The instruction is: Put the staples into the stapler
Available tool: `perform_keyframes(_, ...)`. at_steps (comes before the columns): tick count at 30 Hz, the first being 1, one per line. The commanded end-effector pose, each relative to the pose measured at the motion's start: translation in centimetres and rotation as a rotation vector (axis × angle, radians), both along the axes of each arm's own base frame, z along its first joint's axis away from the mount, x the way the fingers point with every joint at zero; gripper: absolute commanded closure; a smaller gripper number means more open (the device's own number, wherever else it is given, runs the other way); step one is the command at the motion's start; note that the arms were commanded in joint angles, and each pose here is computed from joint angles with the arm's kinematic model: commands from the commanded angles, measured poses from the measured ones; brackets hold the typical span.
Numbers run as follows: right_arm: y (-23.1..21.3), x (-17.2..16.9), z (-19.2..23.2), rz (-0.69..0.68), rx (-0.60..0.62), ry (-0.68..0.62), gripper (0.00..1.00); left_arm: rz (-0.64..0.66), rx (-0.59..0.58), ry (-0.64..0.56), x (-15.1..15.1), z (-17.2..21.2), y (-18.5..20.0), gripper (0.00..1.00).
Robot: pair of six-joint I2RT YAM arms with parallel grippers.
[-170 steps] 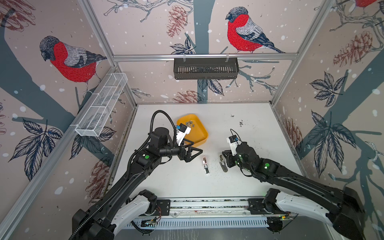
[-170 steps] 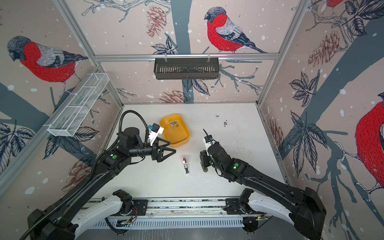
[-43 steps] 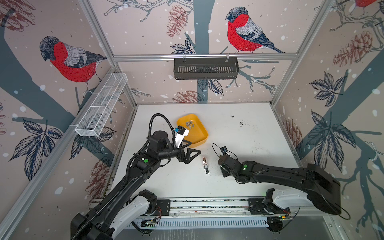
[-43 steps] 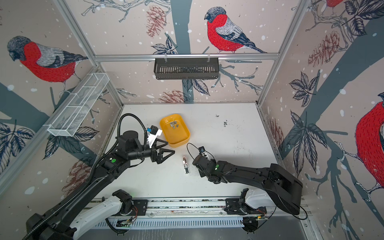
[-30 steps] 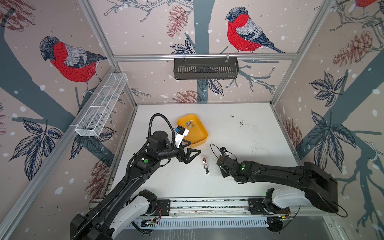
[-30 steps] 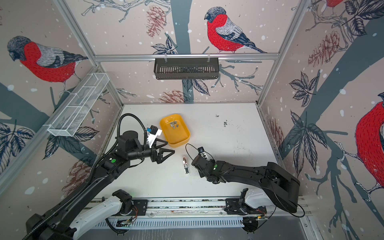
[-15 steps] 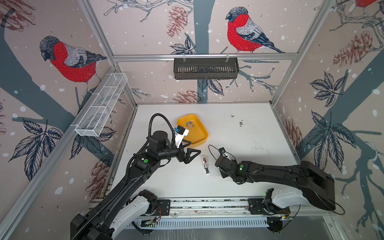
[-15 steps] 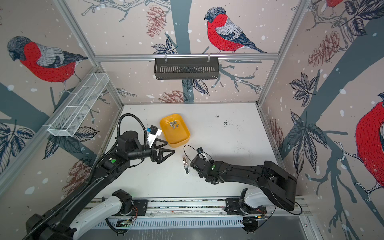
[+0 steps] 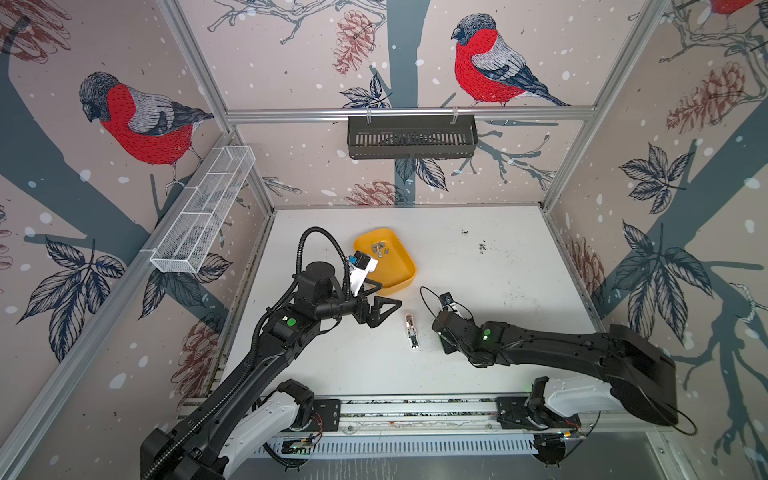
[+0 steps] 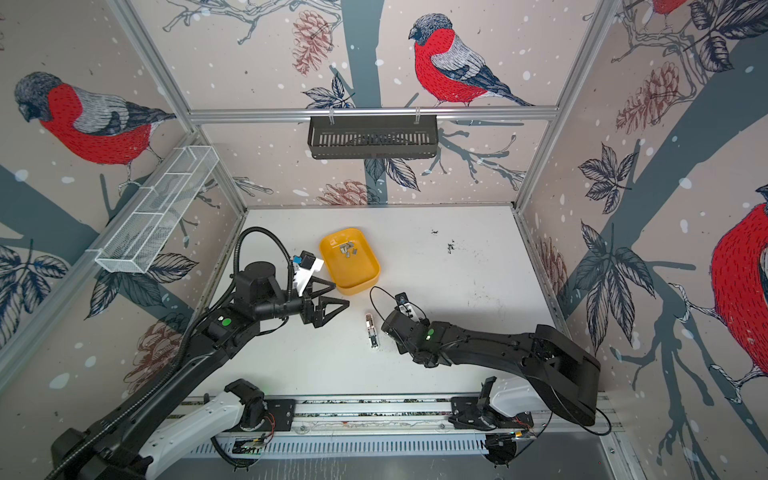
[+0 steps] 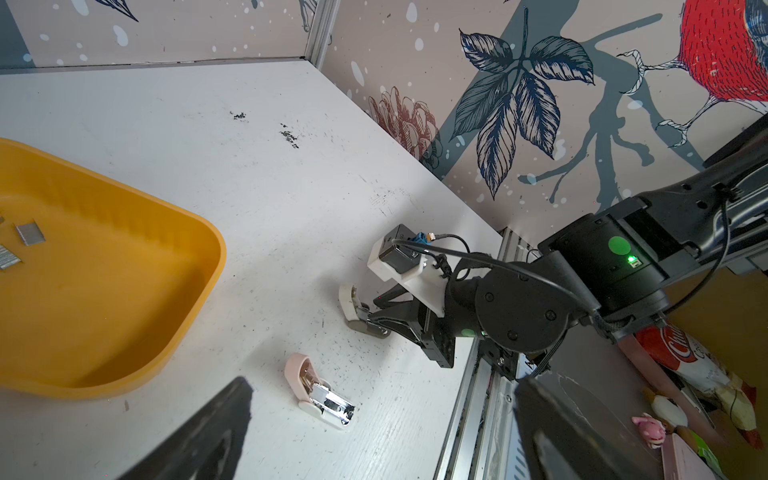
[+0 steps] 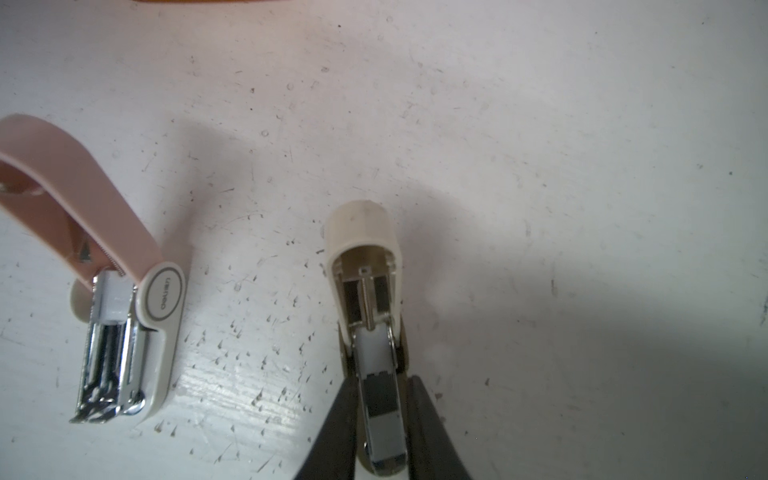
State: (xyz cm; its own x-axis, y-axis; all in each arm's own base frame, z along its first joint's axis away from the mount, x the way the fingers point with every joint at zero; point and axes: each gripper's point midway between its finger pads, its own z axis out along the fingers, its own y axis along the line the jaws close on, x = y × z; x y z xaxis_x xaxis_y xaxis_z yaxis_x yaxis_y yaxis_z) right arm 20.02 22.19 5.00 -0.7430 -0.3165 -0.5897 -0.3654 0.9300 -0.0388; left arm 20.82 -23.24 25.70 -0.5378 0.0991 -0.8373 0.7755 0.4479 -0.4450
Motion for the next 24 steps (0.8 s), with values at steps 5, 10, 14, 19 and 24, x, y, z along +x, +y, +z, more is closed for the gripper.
perform_keyframes(5,-0.2,0.2,0.6,-0.030,0.076,0.009,0.79,-0.003,-0.013,-0.013,0.1,0.4,-0.1,0.02)
perform_keyframes(10,-0.3,0.6,0.6,-0.038,0.114,0.021,0.80,-0.003,-0.013,-0.011,0.1,0.3,-0.1,0.02)
perform_keyframes(14,-0.2,0.4,0.1,-0.026,0.117,0.038,0.79,-0.003,-0.012,-0.010,0.1,0.3,-0.1,0.02)
perform_keyframes(19,-0.6,0.1,-0.6,-0.028,0.102,0.055,0.80,-0.004,-0.012,-0.009,0.1,0.3,-0.1,0.02)
perform_keyframes(24,-1.0,-0.1,-0.9,-0.033,0.092,0.062,0.81,-0.004,-0.013,-0.010,0.1,0.3,-0.1,0.02)
